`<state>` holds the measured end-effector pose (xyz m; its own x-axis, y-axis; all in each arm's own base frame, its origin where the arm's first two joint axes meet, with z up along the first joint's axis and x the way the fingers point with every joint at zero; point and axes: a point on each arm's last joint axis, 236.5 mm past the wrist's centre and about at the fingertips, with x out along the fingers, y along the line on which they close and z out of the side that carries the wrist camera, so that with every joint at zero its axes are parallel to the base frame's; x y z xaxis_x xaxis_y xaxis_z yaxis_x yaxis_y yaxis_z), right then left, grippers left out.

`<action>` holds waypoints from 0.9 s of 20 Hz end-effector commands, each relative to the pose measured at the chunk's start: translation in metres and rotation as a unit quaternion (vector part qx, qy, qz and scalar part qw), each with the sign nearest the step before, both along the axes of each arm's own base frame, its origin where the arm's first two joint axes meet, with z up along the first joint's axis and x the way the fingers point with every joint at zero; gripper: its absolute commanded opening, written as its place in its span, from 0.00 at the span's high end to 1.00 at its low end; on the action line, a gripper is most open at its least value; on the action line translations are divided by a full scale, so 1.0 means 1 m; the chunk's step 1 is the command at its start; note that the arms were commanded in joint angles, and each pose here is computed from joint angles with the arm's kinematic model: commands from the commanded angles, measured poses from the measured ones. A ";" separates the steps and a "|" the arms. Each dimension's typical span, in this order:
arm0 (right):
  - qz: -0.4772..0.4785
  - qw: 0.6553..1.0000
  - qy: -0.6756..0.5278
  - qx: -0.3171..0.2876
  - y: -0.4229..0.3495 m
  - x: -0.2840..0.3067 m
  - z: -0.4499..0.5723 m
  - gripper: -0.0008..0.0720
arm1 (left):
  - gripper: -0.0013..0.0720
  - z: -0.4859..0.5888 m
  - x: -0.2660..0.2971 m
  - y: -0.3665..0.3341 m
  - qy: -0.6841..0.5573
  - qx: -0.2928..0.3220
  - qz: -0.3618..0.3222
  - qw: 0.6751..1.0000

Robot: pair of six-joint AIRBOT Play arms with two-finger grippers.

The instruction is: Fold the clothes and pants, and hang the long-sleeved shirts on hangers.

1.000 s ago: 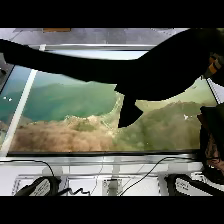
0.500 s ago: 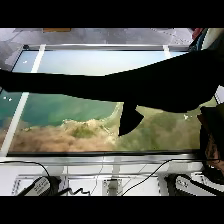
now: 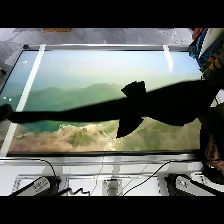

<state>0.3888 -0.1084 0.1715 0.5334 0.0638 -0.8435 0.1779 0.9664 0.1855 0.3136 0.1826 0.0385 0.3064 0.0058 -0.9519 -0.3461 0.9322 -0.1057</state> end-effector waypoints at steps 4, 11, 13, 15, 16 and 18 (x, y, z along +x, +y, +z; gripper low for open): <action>0.059 0.973 0.221 0.023 0.026 -0.116 -0.105 0.97 | 0.97 -0.050 -0.052 0.002 0.132 -0.002 -0.040 0.990; 0.060 0.942 0.330 0.020 0.038 -0.202 -0.133 0.97 | 0.97 -0.050 -0.082 -0.008 0.190 -0.015 -0.137 0.972; 0.064 0.930 0.361 0.030 0.042 -0.217 -0.143 0.97 | 0.97 -0.050 -0.089 0.000 0.205 -0.001 -0.137 0.969; 0.065 0.922 0.380 0.035 0.044 -0.227 -0.149 0.97 | 0.97 -0.053 -0.096 0.004 0.221 0.007 -0.137 0.965; 0.066 0.919 0.386 0.039 0.045 -0.230 -0.151 0.97 | 0.97 -0.055 -0.099 0.004 0.227 0.006 -0.138 0.964; 0.066 0.920 0.385 0.038 0.045 -0.230 -0.152 0.96 | 0.97 -0.061 -0.105 0.005 0.242 0.004 -0.139 0.960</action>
